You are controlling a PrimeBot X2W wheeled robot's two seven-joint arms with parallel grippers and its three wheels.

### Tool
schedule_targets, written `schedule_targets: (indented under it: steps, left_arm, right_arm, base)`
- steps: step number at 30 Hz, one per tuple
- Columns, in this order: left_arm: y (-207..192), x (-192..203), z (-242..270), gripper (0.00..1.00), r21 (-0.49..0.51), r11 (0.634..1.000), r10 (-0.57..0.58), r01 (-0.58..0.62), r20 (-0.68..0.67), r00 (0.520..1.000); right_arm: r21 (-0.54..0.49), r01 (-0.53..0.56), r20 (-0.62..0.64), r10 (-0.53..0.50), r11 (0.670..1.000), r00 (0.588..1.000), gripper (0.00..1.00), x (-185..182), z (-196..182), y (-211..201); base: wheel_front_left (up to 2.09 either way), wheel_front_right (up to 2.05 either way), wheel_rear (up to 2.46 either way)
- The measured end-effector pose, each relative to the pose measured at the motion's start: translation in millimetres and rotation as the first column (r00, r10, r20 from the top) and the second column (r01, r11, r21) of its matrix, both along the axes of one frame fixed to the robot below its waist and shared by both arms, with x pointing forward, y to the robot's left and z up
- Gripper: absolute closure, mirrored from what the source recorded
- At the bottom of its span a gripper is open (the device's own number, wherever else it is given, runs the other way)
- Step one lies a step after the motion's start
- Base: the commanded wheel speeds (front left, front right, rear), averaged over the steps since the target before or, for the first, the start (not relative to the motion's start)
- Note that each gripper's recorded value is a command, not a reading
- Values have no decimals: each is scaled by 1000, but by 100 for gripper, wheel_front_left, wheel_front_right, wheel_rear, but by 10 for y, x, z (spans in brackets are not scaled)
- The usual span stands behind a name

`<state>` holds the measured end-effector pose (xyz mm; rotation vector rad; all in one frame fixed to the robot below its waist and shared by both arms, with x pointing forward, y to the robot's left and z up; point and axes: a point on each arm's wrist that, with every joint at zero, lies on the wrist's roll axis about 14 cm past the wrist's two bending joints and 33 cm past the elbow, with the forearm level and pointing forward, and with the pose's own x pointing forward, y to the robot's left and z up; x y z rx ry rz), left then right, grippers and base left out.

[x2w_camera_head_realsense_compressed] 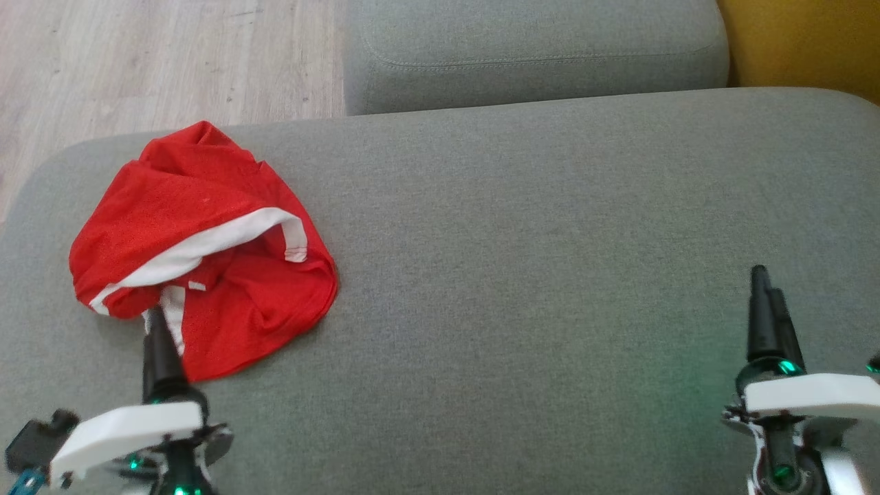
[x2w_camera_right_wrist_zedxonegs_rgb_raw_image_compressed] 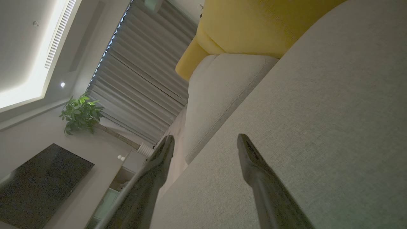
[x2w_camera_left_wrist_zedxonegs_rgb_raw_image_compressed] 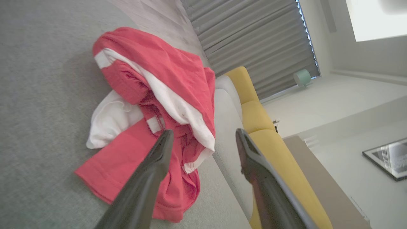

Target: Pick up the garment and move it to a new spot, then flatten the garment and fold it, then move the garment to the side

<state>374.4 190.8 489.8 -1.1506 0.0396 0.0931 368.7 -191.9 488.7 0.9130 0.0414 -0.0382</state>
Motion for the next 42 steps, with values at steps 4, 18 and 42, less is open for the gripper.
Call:
schedule_targets:
  steps: [4, 18, 42]
  left_arm:
    - [-102, 19, 53, 0, 74, 997, -31, 30, 6, 1000]
    - [-528, 73, 242, 0, 370, 920, -158, 128, 53, 986]
    - [-1068, 27, 217, 0, 756, 623, -340, 201, 31, 940]
  right_arm:
    - [-80, -29, 12, 30, 996, 999, 0, 13, 40, 80]
    - [-338, -99, 55, 124, 936, 991, 0, 42, 172, 346]
    - [-673, -97, 71, 194, 733, 978, 0, 29, 215, 466]
  base:
    - [0, 0, 0]
    - [0, 0, 0]
    - [0, 0, 0]
